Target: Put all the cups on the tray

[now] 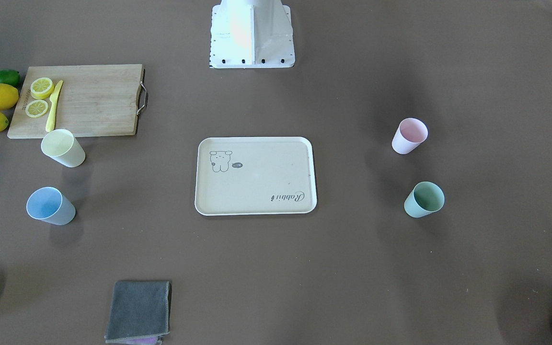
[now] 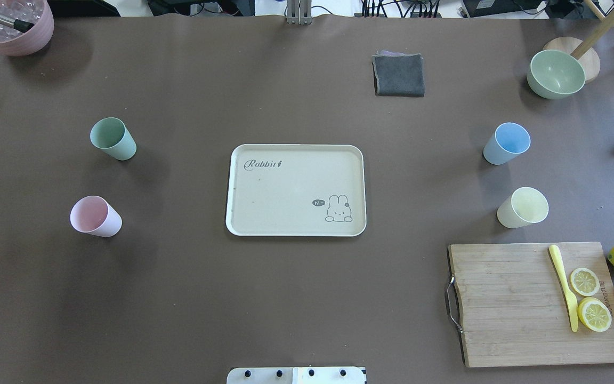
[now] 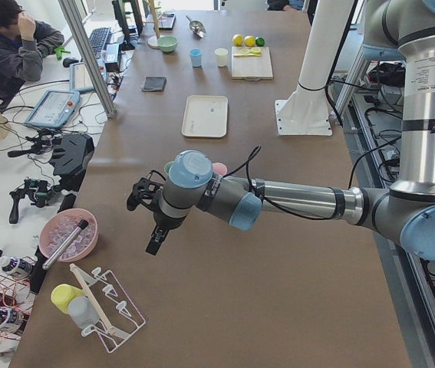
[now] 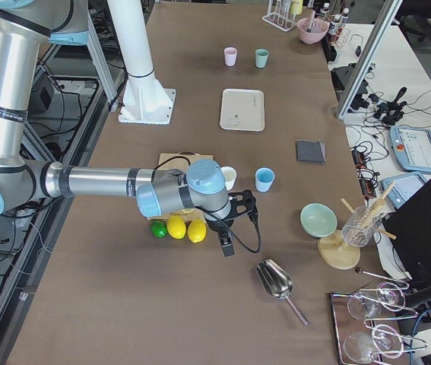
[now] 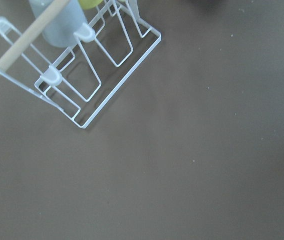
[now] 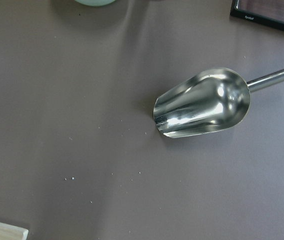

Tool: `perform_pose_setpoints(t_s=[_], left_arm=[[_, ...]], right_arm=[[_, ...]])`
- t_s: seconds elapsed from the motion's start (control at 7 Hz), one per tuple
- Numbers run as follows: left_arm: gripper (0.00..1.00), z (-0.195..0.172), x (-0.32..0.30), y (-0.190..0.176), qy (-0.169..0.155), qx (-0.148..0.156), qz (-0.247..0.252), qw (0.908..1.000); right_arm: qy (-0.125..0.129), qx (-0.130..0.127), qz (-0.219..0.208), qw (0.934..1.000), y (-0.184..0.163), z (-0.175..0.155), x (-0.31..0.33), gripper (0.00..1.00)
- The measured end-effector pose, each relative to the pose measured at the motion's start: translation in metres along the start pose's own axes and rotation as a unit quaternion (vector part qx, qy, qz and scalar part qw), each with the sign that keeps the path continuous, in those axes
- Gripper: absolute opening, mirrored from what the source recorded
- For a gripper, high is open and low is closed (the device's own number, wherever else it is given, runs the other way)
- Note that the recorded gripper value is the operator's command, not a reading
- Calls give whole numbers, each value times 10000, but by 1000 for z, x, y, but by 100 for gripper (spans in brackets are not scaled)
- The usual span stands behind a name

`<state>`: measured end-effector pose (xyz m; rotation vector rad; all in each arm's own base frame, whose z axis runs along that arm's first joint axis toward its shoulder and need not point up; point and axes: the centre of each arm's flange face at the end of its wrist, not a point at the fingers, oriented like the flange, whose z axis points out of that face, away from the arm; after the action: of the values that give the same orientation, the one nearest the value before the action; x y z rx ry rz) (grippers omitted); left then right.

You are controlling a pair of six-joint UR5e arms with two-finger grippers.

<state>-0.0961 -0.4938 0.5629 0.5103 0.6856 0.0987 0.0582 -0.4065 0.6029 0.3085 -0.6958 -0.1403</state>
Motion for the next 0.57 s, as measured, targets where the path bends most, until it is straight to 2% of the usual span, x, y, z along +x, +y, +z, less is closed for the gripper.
perform_pose_setpoints(t_s=[0.29, 0.43, 0.57], left_arm=[[98, -5, 7, -6, 52, 211, 188, 9996], [98, -2, 13, -8, 116, 210, 155, 9996], [99, 8, 30, -13, 323, 142, 1, 9994]], right_arm=[[-119, 201, 259, 9994, -21, -12, -12, 100], [-211, 268, 482, 9983, -31, -16, -18, 100], [-283, 301, 751, 9963, -39, -19, -24, 100]])
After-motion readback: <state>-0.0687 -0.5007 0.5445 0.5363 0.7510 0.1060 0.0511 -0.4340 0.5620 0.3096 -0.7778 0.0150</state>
